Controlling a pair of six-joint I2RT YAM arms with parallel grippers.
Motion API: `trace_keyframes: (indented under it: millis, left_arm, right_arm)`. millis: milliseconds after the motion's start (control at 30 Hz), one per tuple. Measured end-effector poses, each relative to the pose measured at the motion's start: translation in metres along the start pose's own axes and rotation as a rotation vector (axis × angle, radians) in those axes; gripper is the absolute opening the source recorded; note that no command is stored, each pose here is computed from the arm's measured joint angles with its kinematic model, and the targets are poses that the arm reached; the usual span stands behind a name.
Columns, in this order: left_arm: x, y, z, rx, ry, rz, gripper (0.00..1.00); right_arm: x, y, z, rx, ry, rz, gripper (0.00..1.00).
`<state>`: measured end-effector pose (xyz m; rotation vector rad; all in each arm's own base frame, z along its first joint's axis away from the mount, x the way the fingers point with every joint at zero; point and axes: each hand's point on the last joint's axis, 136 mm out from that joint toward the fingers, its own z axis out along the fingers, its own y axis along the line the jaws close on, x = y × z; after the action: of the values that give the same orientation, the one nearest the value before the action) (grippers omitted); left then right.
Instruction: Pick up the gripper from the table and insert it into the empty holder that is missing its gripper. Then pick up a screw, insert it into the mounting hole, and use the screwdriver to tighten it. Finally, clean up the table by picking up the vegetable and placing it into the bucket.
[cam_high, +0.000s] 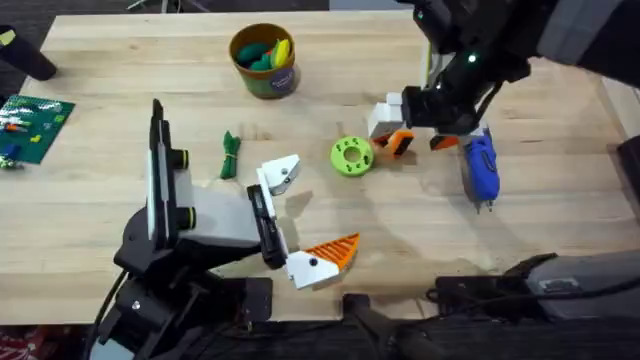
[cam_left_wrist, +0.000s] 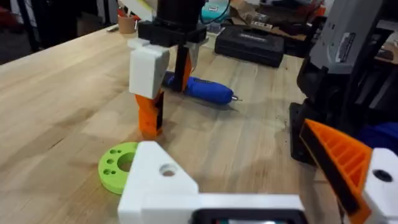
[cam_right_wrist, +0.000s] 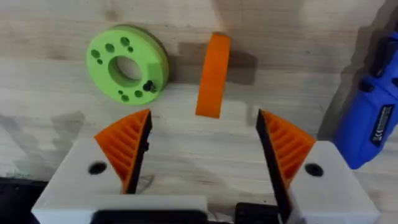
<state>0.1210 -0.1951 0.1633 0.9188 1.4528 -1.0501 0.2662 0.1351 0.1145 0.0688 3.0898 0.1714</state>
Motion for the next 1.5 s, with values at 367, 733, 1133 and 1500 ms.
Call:
trace_keyframes:
  millis: [367,733,1133,1500]
  left_arm:
    - [0.000,0.000,0.000,0.002,0.000,0.000,0.989]
    - [0.000,0.000,0.000,0.002,0.000,0.000,0.989]
    - [0.000,0.000,0.000,0.002,0.000,0.000,0.989]
    - [0.000,0.000,0.000,0.002,0.000,0.000,0.989]
  right_arm:
    - [-0.019,-0.004,0.024,0.057,-0.017,0.076,0.969]
    - [-0.022,-0.005,0.025,0.067,-0.031,0.109,0.721]
    - [-0.023,-0.006,0.025,0.068,-0.036,0.114,0.401]
    - [-0.024,-0.006,0.024,0.069,-0.041,0.114,0.019]
